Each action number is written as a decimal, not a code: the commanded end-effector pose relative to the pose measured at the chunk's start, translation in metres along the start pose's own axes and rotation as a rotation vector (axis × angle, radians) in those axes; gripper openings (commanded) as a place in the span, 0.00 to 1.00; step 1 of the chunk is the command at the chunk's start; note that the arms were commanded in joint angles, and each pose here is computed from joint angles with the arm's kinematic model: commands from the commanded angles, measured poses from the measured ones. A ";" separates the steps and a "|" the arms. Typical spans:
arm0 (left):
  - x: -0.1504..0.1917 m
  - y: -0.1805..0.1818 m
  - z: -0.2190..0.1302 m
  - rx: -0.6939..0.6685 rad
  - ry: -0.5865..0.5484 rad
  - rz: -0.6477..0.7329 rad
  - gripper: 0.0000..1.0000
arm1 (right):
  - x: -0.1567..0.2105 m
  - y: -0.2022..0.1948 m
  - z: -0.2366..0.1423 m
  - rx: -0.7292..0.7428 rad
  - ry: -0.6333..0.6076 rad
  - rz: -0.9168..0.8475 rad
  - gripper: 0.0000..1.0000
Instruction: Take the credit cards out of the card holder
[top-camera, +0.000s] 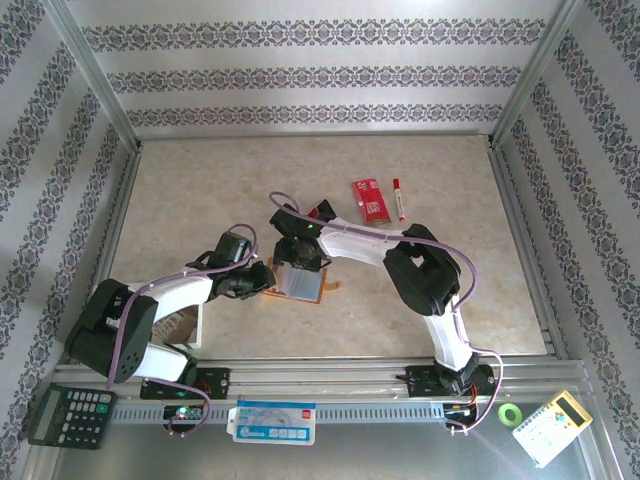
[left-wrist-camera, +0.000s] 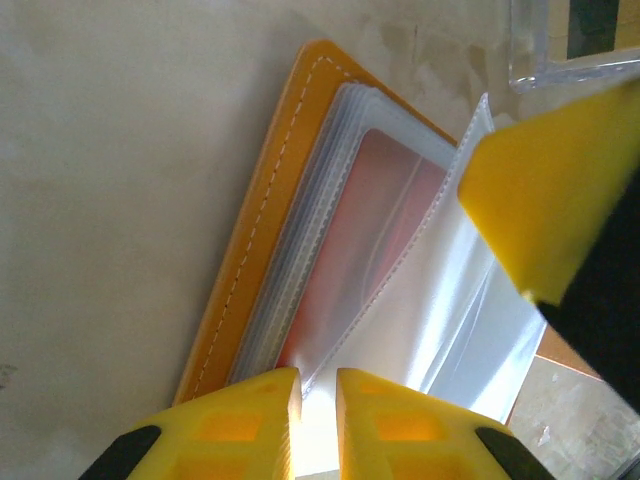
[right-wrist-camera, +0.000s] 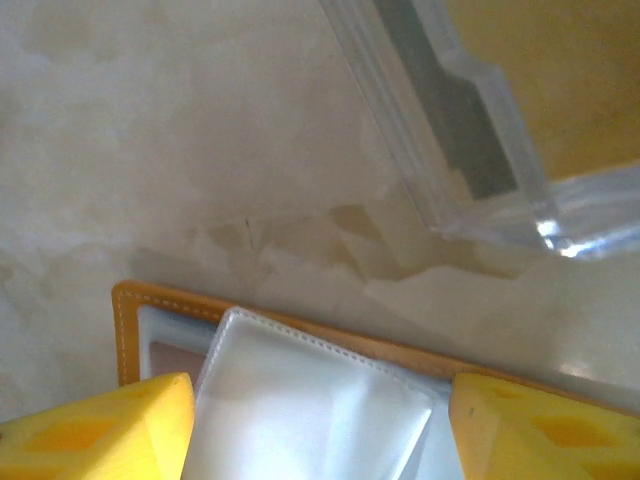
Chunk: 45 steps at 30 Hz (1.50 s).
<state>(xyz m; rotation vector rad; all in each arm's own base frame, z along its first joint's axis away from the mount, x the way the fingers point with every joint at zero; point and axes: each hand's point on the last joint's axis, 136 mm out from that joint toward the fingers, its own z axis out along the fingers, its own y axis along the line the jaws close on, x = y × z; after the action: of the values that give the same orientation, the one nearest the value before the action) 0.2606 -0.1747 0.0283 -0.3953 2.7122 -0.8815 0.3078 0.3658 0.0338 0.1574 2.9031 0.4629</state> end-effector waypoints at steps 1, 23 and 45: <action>0.017 0.014 0.005 -0.047 0.063 0.001 0.18 | -0.003 -0.008 0.002 0.058 0.007 0.018 0.70; 0.013 0.007 -0.002 -0.015 0.030 -0.023 0.27 | 0.027 -0.069 -0.027 0.220 0.026 -0.062 0.63; -0.023 -0.017 -0.034 0.015 -0.074 -0.020 0.40 | 0.048 -0.047 -0.059 -0.008 0.014 -0.153 0.48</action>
<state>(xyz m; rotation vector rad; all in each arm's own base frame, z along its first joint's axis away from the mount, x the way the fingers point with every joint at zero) 0.2725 -0.1755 0.0697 -0.3964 2.6245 -0.9352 0.2514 0.2893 0.0711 0.0304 2.8796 0.3762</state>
